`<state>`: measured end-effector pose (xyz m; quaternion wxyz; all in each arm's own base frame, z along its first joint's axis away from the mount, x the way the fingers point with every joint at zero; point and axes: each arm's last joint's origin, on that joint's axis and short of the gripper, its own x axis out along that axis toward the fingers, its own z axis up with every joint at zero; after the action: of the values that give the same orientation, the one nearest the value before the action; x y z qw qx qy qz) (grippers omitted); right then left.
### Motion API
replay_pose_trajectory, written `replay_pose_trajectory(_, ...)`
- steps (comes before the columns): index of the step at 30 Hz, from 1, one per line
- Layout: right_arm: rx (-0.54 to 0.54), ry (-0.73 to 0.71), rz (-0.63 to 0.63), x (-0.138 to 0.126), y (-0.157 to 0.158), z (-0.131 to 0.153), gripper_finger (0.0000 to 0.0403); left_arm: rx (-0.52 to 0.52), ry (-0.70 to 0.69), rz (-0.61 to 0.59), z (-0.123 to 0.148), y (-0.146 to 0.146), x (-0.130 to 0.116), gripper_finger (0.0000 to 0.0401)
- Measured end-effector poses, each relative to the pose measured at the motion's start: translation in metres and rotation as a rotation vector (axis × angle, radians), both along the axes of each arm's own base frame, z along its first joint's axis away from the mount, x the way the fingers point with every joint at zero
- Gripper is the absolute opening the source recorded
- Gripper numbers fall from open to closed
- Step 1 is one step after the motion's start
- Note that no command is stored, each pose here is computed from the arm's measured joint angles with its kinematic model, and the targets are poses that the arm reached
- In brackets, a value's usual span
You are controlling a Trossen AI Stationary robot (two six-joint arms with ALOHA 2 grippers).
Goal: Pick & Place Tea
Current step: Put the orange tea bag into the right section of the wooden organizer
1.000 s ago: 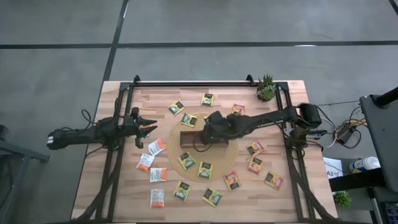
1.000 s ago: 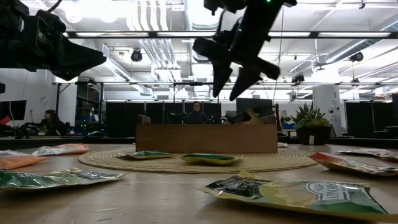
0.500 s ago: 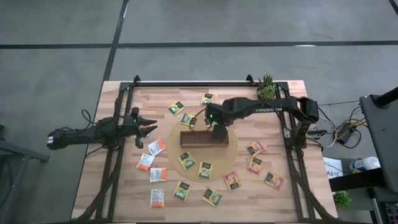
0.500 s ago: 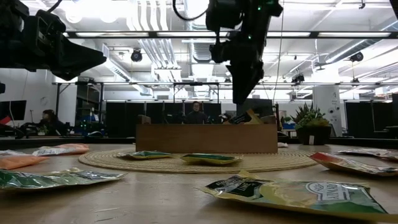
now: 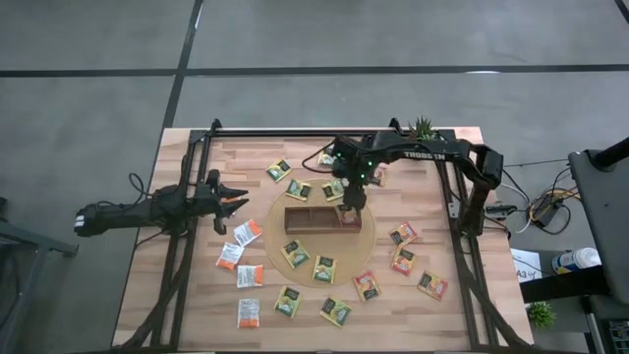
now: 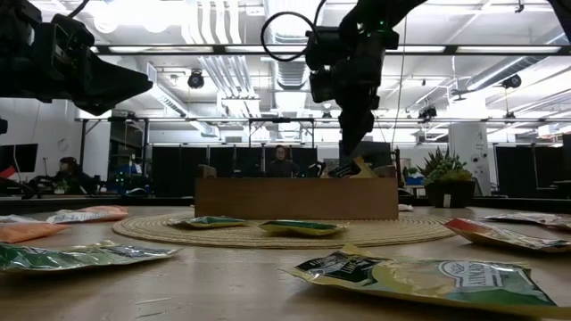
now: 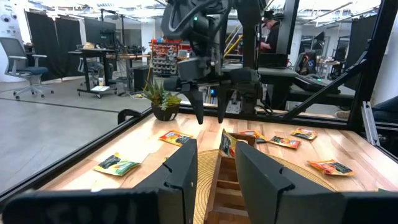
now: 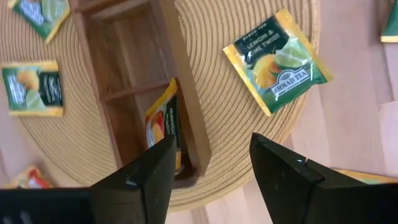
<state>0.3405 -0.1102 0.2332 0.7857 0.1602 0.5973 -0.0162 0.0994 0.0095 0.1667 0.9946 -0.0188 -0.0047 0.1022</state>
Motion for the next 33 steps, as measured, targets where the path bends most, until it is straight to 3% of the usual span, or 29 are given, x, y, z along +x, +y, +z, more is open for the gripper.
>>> replay_pose_trajectory(5, 0.072, 0.004, 0.059, -0.001, -0.002, -0.007, 0.0203, 0.000, 0.000, 0.000, 0.000, 0.000, 0.000, 0.0104)
replay_pose_trajectory(14, 0.084, 0.039, 0.106, 0.002, -0.005, -0.022, 0.0203, 0.000, 0.000, 0.000, 0.000, 0.000, 0.000, 0.0104)
replay_pose_trajectory(21, 0.141, 0.040, 0.129, 0.000, -0.002, -0.022, 0.0203, 0.000, 0.000, 0.000, 0.000, 0.000, 0.000, 0.0104)
replay_pose_trajectory(33, 0.146, 0.043, 0.138, -0.001, -0.001, -0.027, 0.0202, 0.000, 0.000, 0.000, 0.000, 0.000, 0.000, 0.0104)
